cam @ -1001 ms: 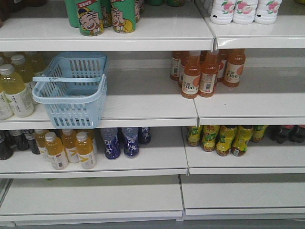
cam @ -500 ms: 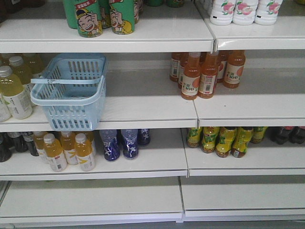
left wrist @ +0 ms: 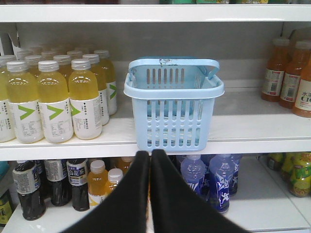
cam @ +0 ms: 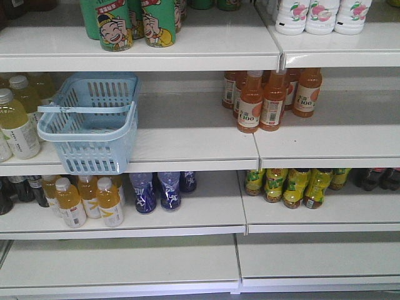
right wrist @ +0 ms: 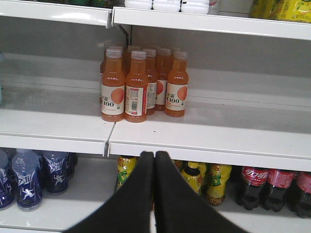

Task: Place coke in basket with both arms
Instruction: 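Lower the left gripper over the light-blue basket handle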

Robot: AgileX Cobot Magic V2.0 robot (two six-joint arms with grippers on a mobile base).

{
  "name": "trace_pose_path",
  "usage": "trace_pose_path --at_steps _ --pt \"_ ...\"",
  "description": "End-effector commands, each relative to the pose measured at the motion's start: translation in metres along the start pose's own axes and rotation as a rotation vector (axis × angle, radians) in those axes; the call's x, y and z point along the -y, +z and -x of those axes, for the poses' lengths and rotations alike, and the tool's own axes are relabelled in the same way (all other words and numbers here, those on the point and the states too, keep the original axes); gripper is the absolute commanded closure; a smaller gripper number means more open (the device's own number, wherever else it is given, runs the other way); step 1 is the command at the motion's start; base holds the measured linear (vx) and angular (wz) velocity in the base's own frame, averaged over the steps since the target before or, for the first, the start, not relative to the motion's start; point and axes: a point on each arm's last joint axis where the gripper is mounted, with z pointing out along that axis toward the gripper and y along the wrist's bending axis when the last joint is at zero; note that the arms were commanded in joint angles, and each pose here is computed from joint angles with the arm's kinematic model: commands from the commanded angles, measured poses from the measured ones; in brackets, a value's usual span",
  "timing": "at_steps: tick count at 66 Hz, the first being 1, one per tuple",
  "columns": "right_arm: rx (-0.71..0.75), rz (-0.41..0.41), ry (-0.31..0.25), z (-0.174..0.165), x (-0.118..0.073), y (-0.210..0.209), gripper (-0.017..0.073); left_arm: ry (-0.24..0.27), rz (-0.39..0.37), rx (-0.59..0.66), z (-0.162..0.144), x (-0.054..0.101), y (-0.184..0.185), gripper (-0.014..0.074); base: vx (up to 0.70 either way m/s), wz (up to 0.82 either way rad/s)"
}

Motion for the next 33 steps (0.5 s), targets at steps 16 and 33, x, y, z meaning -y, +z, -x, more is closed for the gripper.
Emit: trace_pose_path --at_steps 16,33 --pt "0.082 -0.001 -0.014 0.0041 -0.0002 -0.0010 0.0568 -0.012 -0.017 0.089 0.0075 0.0012 -0.0018 0.0600 0.00 0.00" --pt "0.082 -0.001 -0.014 0.0041 -0.0002 -0.0010 0.0568 -0.012 -0.016 0.088 0.0074 0.0012 -0.0018 0.0600 0.00 0.00"
